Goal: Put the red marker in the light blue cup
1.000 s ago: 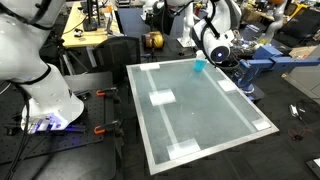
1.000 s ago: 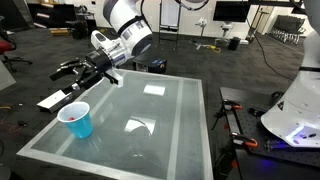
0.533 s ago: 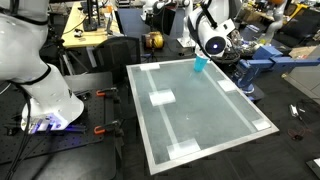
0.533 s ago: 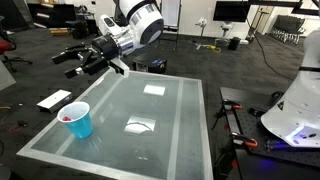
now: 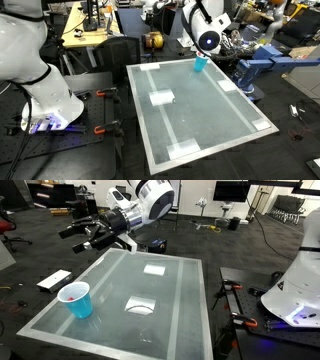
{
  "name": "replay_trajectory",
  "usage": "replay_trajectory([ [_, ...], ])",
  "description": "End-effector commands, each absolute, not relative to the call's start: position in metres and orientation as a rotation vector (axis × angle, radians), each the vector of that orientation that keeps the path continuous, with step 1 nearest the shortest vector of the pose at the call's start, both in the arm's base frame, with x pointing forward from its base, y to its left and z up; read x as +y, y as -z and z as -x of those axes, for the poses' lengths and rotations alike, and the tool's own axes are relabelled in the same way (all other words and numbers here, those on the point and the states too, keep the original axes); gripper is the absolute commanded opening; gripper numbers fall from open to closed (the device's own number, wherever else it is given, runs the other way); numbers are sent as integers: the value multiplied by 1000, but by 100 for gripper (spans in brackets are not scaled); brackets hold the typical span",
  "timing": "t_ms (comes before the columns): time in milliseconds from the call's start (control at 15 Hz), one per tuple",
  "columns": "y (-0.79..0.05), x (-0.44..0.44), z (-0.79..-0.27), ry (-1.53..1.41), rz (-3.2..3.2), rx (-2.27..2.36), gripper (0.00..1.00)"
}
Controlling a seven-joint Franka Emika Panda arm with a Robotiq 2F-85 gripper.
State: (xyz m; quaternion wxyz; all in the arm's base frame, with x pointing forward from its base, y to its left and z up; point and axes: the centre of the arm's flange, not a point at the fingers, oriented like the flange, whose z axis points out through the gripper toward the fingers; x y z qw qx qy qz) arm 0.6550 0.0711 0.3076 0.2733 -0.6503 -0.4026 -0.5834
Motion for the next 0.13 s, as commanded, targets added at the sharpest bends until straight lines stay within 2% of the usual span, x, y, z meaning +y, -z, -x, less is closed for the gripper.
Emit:
replay_trajectory([
  [0,-307,71,-655,1569,1750,-1083,100],
  [67,-307,71,-655,1569,1751,-1083,100],
])
